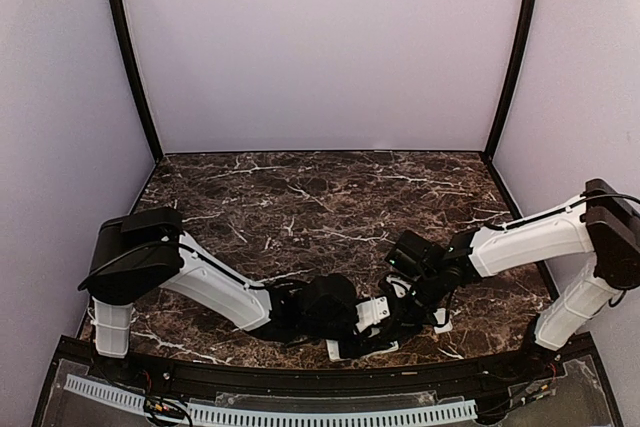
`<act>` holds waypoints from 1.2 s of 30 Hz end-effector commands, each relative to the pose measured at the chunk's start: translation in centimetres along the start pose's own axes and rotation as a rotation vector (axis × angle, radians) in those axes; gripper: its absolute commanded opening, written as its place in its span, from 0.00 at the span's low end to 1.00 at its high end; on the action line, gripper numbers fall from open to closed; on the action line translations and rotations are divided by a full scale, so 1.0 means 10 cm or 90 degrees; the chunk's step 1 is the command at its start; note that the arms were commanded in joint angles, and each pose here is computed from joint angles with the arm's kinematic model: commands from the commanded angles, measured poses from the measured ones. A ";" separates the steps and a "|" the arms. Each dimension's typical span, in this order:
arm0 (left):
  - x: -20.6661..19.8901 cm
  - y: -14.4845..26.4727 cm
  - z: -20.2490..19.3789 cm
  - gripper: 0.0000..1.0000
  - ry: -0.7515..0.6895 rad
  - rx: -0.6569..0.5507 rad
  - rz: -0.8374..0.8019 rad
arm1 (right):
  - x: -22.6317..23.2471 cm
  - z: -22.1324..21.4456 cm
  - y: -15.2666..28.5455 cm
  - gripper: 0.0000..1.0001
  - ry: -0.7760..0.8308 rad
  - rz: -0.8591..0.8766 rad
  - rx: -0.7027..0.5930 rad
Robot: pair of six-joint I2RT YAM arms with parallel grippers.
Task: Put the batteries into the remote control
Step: Place the battery in the battery compartment.
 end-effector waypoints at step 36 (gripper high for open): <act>-0.10 -0.11 -0.61 0.40 -0.059 0.171 -0.016 | 0.05 0.42 -0.15 0.27 0.097 -0.061 -0.174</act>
Point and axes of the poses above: each gripper's point midway between its finger pads, its own y axis back along the fingers, its own x axis along the line the jaws close on, z = x × y, the point moved 3 cm from there along y, back along the fingers, and after that the axes turned 6 degrees about y, right-handed, at the moved point
